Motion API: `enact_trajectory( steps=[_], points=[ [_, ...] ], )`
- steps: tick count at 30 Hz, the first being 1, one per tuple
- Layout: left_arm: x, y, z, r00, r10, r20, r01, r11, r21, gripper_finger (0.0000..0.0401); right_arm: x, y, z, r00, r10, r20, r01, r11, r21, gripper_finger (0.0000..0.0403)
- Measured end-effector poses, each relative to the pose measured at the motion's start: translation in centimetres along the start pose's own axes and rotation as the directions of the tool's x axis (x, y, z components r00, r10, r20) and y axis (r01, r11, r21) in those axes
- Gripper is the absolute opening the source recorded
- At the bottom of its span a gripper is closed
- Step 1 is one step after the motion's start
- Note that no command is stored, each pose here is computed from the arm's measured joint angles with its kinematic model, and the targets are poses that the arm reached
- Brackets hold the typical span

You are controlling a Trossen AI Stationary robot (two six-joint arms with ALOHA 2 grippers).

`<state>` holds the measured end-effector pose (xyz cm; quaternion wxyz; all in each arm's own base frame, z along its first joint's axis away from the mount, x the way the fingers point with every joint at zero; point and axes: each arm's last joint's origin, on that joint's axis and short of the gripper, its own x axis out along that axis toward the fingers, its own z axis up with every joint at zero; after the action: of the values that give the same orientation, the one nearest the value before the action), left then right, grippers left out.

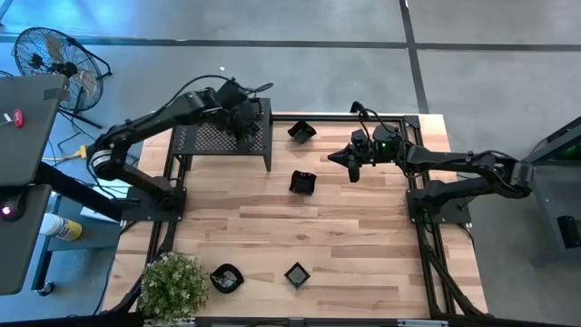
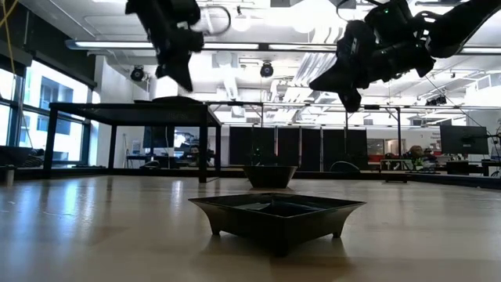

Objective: Pick & Place Mini shaped plates
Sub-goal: Stack the square plate on top of the other square plates on the shelf

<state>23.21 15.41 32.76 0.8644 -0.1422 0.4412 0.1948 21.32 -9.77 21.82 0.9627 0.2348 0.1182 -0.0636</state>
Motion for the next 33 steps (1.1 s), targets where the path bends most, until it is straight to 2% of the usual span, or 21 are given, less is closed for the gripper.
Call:
enact_trajectory(
  steps=[4,7,11,14,17,21,24,26,27,30,33],
  points=[
    [-2.4,-1.0,-0.4,0.978,-0.011,0.208,0.018,0.999,-0.03,0.0,0.0,0.0,0.0,1.0,-0.012,0.004,0.012,1.0,0.027,0.0001],
    [-3.5,-1.6,-2.1,0.941,-0.02,0.337,0.049,0.996,-0.078,0.0,0.0,-0.2,0.1,0.998,-0.056,0.01,0.056,0.997,0.062,0.0002],
    [-4.6,-2.5,-4.9,0.874,-0.03,0.485,0.099,0.988,-0.118,0.0,0.2,0.2,0.8,0.988,-0.14,-0.063,0.145,0.987,0.075,0.0002],
    [-5.1,-3.1,-6.9,0.844,-0.026,0.536,0.112,0.985,-0.129,0.0,0.5,1.0,1.5,0.962,-0.229,-0.151,0.233,0.972,0.011,0.0002],
    [-5.4,-3.4,-8.5,0.835,0.007,0.55,0.09,0.985,-0.149,0.0,1.0,1.4,1.9,0.945,-0.262,-0.197,0.263,0.965,-0.02,0.0007],
    [-5.5,-3.2,-9.9,0.83,0.03,0.557,0.084,0.98,-0.178,0.0,1.5,0.7,1.6,0.926,-0.292,-0.238,0.314,0.948,0.056,0.0029],
    [-5.5,-3.2,-10.3,0.829,0.031,0.559,0.095,0.976,-0.194,0.0,0.8,-1.0,1.8,0.891,-0.376,-0.254,0.427,0.885,0.188,0.0059],
    [-5.5,-3.2,-10.3,0.831,0.03,0.555,0.096,0.976,-0.196,0.0,-0.1,-2.6,1.9,0.853,-0.44,-0.28,0.51,0.816,0.272,0.0084],
    [-5.5,-3.2,-10.3,0.83,0.028,0.557,0.1,0.975,-0.198,0.0,-0.6,-3.4,1.8,0.824,-0.481,-0.3,0.56,0.772,0.3,0.0096],
    [-5.4,-3.2,-10.3,0.832,0.027,0.555,0.112,0.97,-0.214,0.0,-2.4,-5.6,1.4,0.687,-0.63,-0.362,0.726,0.603,0.329,0.013],
    [-5.4,-3.2,-10.3,0.832,0.026,0.555,0.112,0.97,-0.215,0.0,-3.6,-7.3,1.3,0.566,-0.729,-0.384,0.822,0.465,0.329,0.0152]
  ],
)
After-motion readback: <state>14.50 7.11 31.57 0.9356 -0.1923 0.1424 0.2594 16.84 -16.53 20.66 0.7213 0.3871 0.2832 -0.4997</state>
